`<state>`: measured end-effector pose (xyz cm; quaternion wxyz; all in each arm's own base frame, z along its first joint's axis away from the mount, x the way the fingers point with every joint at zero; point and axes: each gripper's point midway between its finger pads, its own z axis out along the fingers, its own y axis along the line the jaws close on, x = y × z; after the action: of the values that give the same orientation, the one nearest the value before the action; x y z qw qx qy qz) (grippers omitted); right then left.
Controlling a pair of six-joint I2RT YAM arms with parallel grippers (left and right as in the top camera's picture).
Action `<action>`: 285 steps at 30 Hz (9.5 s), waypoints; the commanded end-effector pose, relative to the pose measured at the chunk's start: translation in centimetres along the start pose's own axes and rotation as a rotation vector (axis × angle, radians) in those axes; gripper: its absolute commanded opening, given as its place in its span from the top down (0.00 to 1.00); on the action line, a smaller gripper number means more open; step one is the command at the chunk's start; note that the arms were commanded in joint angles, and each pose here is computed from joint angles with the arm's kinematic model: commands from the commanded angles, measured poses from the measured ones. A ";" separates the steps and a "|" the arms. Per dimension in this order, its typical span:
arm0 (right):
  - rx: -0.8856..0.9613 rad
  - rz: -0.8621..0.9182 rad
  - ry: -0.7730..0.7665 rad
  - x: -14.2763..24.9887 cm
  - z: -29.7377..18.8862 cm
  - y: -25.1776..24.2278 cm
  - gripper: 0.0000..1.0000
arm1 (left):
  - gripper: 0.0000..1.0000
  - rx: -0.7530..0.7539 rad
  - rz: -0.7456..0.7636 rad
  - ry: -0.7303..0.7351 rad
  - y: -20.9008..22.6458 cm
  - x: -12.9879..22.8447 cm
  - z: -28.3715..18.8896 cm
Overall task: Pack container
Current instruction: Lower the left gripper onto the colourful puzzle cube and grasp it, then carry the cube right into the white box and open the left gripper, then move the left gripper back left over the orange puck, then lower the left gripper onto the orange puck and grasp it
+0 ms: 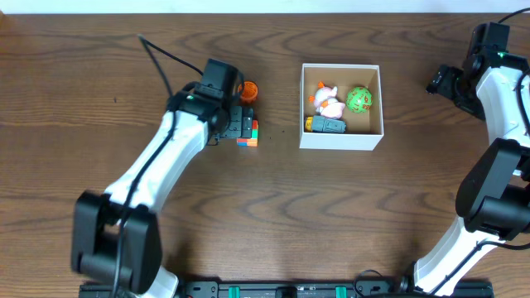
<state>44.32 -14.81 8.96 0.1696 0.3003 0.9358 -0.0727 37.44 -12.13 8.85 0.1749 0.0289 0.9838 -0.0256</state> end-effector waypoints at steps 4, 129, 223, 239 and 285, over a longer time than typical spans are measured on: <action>0.020 0.021 -0.003 -0.1 0.2 -0.6 0.01 | 0.02 0.038 0.004 0.018 -1.6 -0.2 2.6; 0.020 0.021 -0.003 -0.1 0.2 -0.6 0.01 | 0.52 0.382 0.383 -0.549 -23.0 -5.5 -10.9; 0.020 0.021 -0.003 -0.1 0.2 -0.6 0.01 | 0.02 0.060 0.045 0.025 -2.4 -12.4 6.1; 0.020 0.021 -0.003 -0.1 0.2 -0.6 0.01 | 0.02 0.029 0.046 0.074 -1.9 -11.2 9.7; 0.020 0.021 -0.003 -0.1 0.2 -0.6 0.01 | 0.01 0.025 0.070 0.103 -1.9 -10.2 13.4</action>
<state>44.31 -14.81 8.95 0.1694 0.3003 0.9358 -0.0729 51.35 -15.59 0.60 0.1274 0.0640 0.9892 -0.0344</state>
